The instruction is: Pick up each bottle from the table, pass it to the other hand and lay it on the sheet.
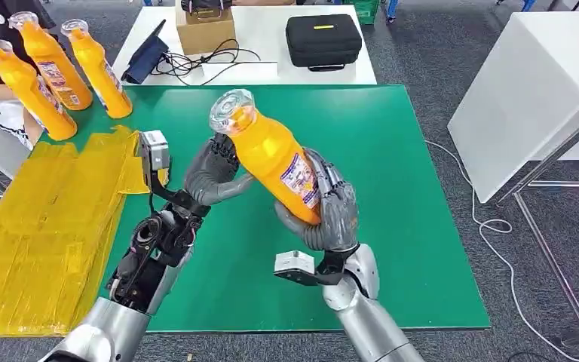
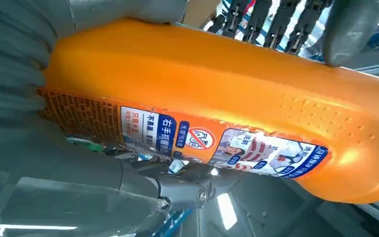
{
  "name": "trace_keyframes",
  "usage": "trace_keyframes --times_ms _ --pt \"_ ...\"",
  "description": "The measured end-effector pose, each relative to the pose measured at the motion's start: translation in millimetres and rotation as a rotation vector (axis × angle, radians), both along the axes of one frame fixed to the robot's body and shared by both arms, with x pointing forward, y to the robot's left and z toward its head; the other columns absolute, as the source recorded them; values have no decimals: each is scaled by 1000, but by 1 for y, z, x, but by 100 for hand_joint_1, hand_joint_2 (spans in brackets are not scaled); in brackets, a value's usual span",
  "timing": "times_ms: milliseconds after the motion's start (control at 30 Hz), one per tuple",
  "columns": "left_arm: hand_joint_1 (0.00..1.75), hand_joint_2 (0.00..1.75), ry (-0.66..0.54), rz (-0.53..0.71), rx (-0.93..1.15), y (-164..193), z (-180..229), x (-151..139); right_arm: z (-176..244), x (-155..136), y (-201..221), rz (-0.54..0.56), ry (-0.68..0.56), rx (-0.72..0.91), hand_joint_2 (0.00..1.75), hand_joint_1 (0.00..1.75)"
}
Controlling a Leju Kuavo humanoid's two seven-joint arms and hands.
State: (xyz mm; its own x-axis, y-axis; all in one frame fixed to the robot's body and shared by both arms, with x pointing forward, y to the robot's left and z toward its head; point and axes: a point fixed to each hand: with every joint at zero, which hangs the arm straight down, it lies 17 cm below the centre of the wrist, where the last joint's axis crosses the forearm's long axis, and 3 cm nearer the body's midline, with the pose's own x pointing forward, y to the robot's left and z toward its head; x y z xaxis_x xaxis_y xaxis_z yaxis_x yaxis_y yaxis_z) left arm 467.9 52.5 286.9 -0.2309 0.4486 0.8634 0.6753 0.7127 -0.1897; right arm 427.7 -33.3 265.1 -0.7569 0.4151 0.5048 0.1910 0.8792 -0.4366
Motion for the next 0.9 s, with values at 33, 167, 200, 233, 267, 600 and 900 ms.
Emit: trace_keyframes --times_ms 33,167,200,233,267,600,900 --pt "0 175 1 0 0 0 0 0 -1 1 2 12 11 1 175 175" --pt "0 175 -3 -1 3 4 -4 0 -14 6 21 154 131 27 175 175" --pt "0 175 -3 0 4 5 -5 -1 -17 7 25 183 156 27 175 175" --pt "0 175 -1 3 6 6 -6 -1 -19 8 27 201 170 26 175 175" --pt "0 175 1 4 7 7 -8 -1 -21 8 30 213 178 24 175 175" --pt "0 175 3 15 7 14 -13 1 -27 15 30 181 187 -16 175 175" --pt "0 175 6 17 5 15 -14 0 -27 26 8 48 162 -17 175 175"
